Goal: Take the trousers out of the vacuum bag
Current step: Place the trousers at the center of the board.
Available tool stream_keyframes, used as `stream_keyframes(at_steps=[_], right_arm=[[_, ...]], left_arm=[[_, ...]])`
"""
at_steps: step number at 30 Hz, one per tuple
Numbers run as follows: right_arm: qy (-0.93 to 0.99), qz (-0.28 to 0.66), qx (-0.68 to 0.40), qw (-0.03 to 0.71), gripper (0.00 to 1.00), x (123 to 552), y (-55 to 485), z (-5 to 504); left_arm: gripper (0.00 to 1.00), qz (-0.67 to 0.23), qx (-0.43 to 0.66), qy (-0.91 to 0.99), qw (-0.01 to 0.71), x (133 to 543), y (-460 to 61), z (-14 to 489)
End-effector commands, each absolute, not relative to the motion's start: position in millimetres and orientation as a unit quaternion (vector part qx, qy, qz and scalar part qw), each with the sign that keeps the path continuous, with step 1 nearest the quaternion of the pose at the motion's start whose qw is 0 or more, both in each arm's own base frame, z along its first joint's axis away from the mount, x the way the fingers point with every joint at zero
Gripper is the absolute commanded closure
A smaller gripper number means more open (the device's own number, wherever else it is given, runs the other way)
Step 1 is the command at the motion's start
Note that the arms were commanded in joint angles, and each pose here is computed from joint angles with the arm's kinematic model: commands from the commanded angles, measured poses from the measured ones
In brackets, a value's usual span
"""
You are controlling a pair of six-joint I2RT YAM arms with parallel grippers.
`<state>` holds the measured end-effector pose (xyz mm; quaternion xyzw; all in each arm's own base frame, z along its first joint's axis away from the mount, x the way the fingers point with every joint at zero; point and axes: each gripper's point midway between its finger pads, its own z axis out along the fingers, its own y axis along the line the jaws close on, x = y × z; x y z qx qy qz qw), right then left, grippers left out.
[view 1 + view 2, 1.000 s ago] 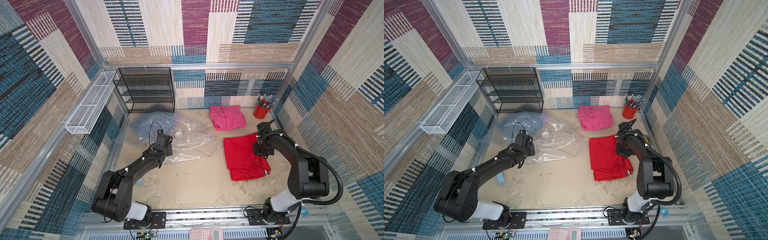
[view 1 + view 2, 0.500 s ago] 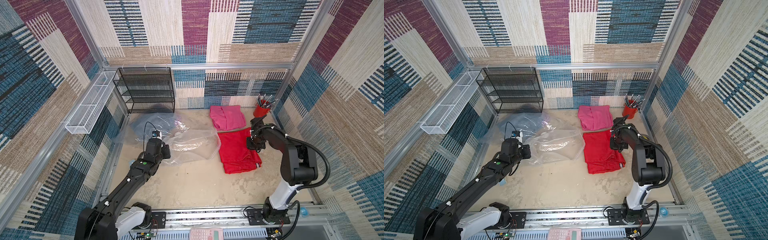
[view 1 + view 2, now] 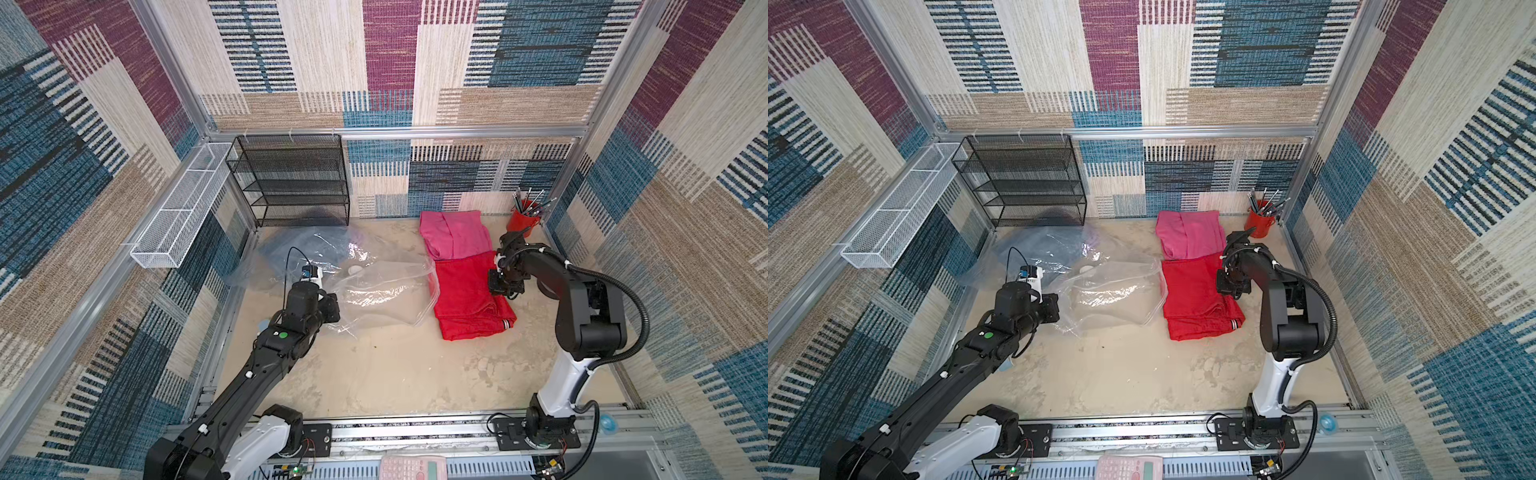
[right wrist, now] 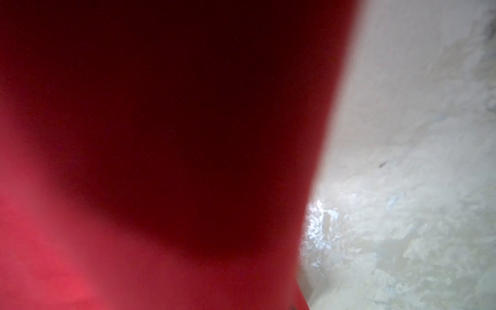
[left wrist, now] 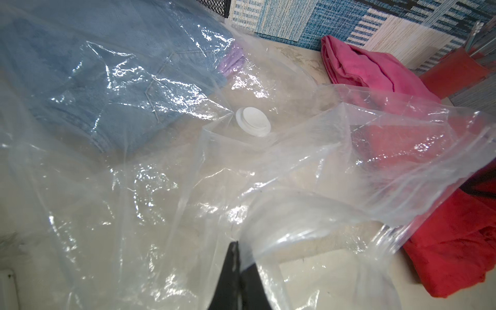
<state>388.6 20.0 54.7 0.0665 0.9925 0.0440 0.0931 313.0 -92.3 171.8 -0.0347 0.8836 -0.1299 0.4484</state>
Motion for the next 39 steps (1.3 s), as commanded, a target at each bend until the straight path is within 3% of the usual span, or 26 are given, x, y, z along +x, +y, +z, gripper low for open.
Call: stream_keyframes(at_steps=[1, 14, 20, 23, 29, 31, 36, 39], right_arm=[[0.987, 0.068, 0.069, 0.130, 1.00, 413, 27, 58], [0.990, 0.001, 0.089, 0.107, 0.99, 408, -7, 43], [0.988, 0.010, 0.093, 0.126, 0.94, 414, -6, 55], [0.983, 0.031, 0.092, 0.157, 0.79, 422, 0, 75], [0.968, 0.077, 0.083, 0.224, 0.24, 441, 12, 124], [0.964, 0.093, 0.078, 0.238, 0.13, 444, 17, 137], [0.946, 0.130, 0.074, 0.288, 0.02, 442, 27, 179], [0.905, 0.185, 0.057, 0.378, 0.00, 434, 43, 241]], left_arm=[[1.00, -0.143, -0.037, 0.885, 0.442, 308, -95, 172], [1.00, -0.146, -0.041, 0.880, 0.451, 306, -93, 174], [1.00, -0.147, -0.040, 0.879, 0.452, 305, -93, 174], [1.00, -0.148, -0.040, 0.878, 0.453, 307, -94, 175], [1.00, -0.149, -0.039, 0.878, 0.454, 307, -95, 177], [1.00, -0.149, -0.041, 0.878, 0.452, 307, -94, 177], [1.00, -0.151, -0.039, 0.878, 0.452, 307, -95, 178], [1.00, -0.151, -0.038, 0.879, 0.451, 307, -95, 180]])
